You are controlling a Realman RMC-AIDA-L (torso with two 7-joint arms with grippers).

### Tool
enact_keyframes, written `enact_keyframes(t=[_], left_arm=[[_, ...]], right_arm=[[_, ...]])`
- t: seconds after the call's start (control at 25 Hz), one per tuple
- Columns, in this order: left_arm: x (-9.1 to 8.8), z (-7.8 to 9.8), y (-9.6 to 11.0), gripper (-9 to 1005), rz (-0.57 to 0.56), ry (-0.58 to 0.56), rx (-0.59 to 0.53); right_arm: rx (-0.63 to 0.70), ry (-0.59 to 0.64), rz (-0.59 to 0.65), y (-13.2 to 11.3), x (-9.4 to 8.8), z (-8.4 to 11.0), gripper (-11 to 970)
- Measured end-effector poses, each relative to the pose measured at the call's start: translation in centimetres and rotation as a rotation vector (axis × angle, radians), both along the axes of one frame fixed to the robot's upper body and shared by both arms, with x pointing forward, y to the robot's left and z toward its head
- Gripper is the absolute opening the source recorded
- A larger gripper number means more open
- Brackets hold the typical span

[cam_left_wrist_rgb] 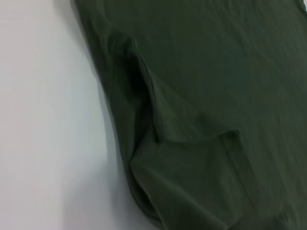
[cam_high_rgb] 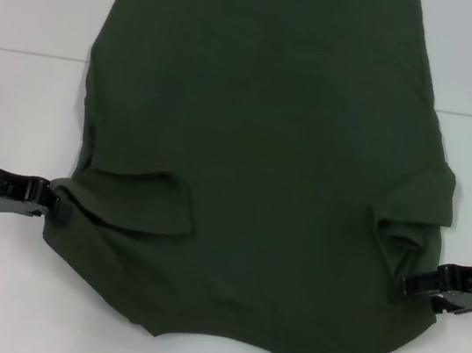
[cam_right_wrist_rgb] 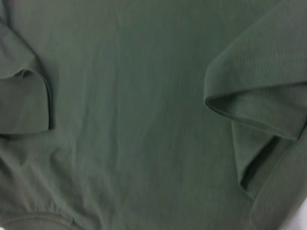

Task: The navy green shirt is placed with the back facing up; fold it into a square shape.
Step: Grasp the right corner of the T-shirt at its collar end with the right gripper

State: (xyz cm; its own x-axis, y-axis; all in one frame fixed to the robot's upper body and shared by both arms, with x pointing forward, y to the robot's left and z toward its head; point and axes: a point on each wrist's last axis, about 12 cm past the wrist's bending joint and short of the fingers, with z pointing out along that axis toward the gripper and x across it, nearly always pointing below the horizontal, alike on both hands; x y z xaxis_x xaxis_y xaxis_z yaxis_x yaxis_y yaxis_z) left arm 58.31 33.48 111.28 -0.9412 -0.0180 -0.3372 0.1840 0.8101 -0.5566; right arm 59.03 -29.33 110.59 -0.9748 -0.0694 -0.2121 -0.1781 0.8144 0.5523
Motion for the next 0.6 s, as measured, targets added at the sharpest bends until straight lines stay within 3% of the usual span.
enact_keyframes(t=[0.6], left_arm=[[-0.17,-0.20,-0.01,28,-0.008,-0.003,-0.001]], right_arm=[[0.000,-0.002,0.010,0.16,0.10,0.11,494]])
